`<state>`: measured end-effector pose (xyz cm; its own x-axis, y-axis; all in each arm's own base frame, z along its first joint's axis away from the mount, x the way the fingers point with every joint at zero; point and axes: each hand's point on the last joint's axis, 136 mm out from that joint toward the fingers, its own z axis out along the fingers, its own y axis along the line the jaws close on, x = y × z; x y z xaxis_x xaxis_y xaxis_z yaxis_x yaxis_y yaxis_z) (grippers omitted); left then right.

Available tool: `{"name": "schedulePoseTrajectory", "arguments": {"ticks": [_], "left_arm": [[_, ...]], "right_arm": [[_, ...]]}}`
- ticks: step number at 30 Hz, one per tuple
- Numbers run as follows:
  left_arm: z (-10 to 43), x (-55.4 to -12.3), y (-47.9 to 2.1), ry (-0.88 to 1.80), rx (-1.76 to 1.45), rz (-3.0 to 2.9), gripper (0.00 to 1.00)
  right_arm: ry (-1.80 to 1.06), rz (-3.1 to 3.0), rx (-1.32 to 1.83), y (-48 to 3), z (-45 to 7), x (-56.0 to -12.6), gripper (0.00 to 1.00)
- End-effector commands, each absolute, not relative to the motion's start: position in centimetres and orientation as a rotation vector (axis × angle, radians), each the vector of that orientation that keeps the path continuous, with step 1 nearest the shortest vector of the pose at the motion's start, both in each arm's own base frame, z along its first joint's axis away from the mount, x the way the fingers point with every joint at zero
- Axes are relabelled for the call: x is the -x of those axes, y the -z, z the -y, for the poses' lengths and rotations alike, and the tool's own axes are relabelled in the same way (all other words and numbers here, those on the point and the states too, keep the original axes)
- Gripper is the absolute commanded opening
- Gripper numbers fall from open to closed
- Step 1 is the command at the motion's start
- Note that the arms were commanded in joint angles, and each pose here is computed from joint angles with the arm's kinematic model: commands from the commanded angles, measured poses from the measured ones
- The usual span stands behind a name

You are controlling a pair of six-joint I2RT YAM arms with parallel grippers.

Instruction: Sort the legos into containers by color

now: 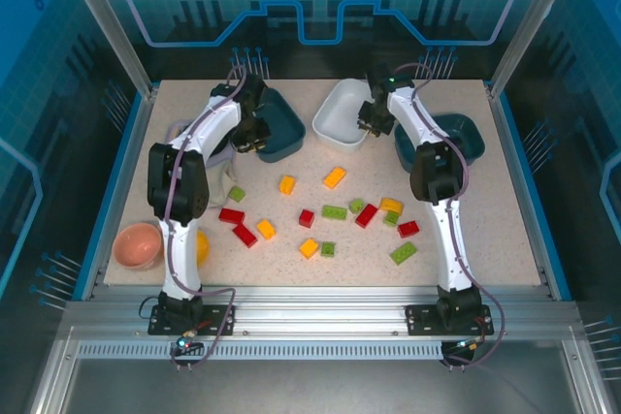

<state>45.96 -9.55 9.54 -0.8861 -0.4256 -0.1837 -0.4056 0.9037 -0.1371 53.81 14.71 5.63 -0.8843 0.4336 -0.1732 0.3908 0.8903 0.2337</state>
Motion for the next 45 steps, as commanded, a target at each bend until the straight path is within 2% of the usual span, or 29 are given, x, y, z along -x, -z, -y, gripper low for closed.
{"name": "schedulePoseTrajectory", "arguments": {"ticks": [1, 12, 20, 23, 27, 36, 39, 45], "left_arm": [[9.1, -47.8, -12.8, 0.156, 0.668, -2.756, 0.19], [9.4, -54.4, -9.4, 0.298, 0.995, -2.669, 0.21], [12.0, -57.4, -7.1, 0.519, 0.949, -2.672, 0.22], [13.6, -56.8, -6.1, 0.578, 0.887, -2.733, 0.22], [17.1, -55.4, -6.1, 0.618, 0.651, -2.813, 0.21], [21.4, -49.0, -5.2, 0.543, 0.213, -2.981, 0.12], [21.3, -47.3, -5.5, 0.534, 0.175, -3.000, 0.06], [18.9, -46.1, -7.3, 0.418, 0.165, -2.956, 0.06]], "right_arm": [[-0.172, -2.884, -0.481, -5.8, -14.8, -52.7, 0.13], [-0.099, -2.857, -0.207, -7.9, -15.4, -52.7, 0.09], [-0.187, -2.866, -0.176, -7.1, -16.4, -53.5, 0.09], [-0.211, -2.862, -0.135, -7.3, -16.8, -53.5, 0.09], [-0.211, -2.878, -0.149, -7.4, -16.0, -53.2, 0.08], [-0.206, -2.914, -0.173, -8.1, -12.2, -52.2, 0.08], [-0.239, -2.935, -0.140, -7.8, -12.5, -51.8, 0.08], [-0.310, -2.961, -0.063, -7.3, -15.6, -50.8, 0.09]]}}
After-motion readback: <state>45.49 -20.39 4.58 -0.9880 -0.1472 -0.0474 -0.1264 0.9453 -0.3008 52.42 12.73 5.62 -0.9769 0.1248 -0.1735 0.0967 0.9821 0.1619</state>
